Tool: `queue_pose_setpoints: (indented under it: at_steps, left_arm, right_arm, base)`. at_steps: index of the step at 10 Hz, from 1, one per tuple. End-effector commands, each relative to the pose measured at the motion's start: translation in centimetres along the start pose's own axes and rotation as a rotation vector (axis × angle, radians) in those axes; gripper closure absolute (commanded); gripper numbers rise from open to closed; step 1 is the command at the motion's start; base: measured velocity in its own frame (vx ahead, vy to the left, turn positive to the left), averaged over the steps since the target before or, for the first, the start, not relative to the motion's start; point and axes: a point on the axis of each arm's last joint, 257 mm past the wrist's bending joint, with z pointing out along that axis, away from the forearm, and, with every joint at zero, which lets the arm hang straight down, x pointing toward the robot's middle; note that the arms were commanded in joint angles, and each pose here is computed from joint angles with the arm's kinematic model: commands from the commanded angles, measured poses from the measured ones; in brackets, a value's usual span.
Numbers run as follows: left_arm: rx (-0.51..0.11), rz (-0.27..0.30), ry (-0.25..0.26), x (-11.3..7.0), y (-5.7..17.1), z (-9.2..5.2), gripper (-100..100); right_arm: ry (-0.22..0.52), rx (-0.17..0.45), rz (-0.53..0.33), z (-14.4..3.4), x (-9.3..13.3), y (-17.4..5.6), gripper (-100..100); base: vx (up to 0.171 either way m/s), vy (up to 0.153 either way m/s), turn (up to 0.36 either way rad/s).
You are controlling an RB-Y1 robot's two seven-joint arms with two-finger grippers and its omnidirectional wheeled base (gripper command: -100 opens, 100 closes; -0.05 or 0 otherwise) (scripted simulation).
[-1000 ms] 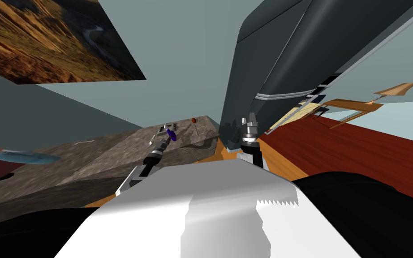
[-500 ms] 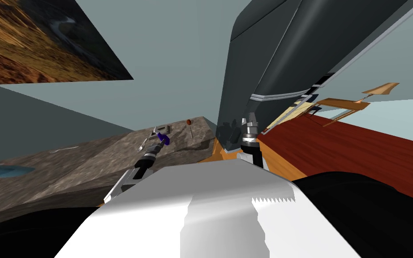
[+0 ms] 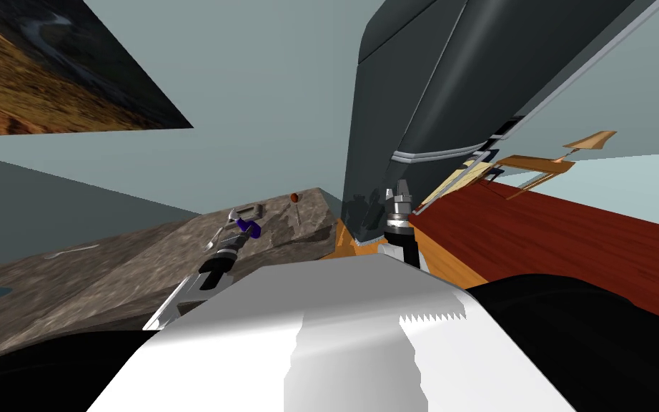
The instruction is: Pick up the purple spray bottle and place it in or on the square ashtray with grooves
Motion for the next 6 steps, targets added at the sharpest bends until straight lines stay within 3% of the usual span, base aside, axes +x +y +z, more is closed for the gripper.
queue_pose_setpoints:
  at_steps: [1,2,3,4,5,6]
  left_arm:
    - [-0.039,0.029,0.009,0.00,1.88,0.21,-100]
    - [-0.026,0.019,0.007,0.10,1.42,-0.02,-100]
    - [-0.029,0.021,0.007,0.11,1.58,-0.02,0]
    - [-0.028,0.021,0.007,0.11,1.55,-0.02,-100]
    - [-0.028,0.021,0.007,0.11,1.55,-0.02,100]
    - [-0.028,0.021,0.007,0.11,1.55,-0.02,100]
  right_arm:
    - [0.000,0.000,0.000,0.00,0.00,0.00,0]
    - [0.000,0.000,0.000,0.00,0.00,0.00,0]
    - [0.000,0.000,0.000,0.00,0.00,0.00,0]
    - [0.000,0.000,0.000,0.00,0.00,0.00,0]
    - [0.000,0.000,0.000,0.00,0.00,0.00,0]
    - [0.000,0.000,0.000,0.00,0.00,0.00,0]
  base:
    - [0.063,-0.075,-0.037]
    - [0.019,-0.029,0.000]
    - [0.005,-0.006,0.001]
    - [0.000,0.000,0.000]
    - [0.000,0.000,0.000]
    - [0.000,0.000,0.000]
